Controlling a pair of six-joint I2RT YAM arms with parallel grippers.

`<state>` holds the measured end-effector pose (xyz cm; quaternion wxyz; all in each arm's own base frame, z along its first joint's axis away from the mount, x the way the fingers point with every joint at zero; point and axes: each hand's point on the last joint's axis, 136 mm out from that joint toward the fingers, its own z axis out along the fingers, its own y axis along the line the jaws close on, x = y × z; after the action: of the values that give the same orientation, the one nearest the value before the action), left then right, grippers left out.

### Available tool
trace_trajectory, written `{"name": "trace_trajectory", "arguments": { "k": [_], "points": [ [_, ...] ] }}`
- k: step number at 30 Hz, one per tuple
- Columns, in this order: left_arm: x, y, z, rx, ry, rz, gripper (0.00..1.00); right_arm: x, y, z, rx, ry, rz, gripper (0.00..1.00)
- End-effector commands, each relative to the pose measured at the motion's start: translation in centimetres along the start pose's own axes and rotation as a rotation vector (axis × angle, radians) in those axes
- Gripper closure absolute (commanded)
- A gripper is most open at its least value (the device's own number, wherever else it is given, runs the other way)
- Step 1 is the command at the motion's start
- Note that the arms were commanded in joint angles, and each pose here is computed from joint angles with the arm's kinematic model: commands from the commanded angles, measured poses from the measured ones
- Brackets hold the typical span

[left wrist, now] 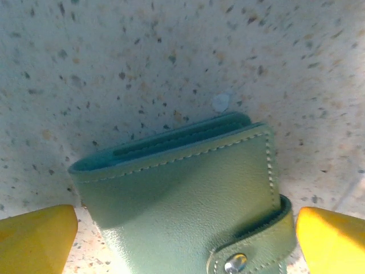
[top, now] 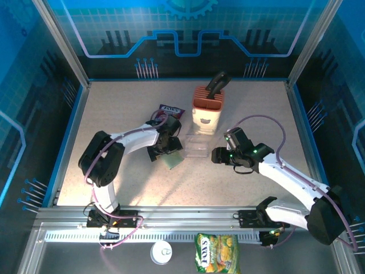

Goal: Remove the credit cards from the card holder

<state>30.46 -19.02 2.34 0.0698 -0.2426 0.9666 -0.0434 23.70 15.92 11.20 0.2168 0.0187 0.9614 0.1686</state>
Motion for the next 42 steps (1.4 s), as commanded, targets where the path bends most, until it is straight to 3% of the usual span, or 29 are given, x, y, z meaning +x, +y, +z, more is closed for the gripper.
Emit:
{"name": "trace_trajectory", "arguments": {
  "k": [1,17,24,28,37,42],
  "points": [
    [0.3,0.7,0.1,-0.078,-0.01,-0.057,0.01,0.4,-0.6,-0.3,0.015,-0.002,-0.014,0.35],
    [2.4,3.2,-0.4,-0.089,0.021,0.05,0.01,0.5,-0.9,0.0,0.01,0.005,0.002,0.35],
    [3.1,3.5,-0.8,-0.058,0.035,0.089,0.19,0.4,-0.6,0.1,0.004,0.01,0.002,0.35],
    [3.8,3.7,-1.3,-0.051,0.035,0.121,0.2,0.4,-0.6,-0.1,0.005,0.009,0.005,0.35],
    [8.7,3.7,-2.8,-0.04,0.054,0.231,0.21,0.6,-0.7,-0.2,0.004,0.011,0.015,0.35],
    [11.6,1.8,-3.5,0.01,0.055,0.258,0.2,0.9,-0.7,-0.1,0.005,0.016,0.018,0.35]
  ]
}}
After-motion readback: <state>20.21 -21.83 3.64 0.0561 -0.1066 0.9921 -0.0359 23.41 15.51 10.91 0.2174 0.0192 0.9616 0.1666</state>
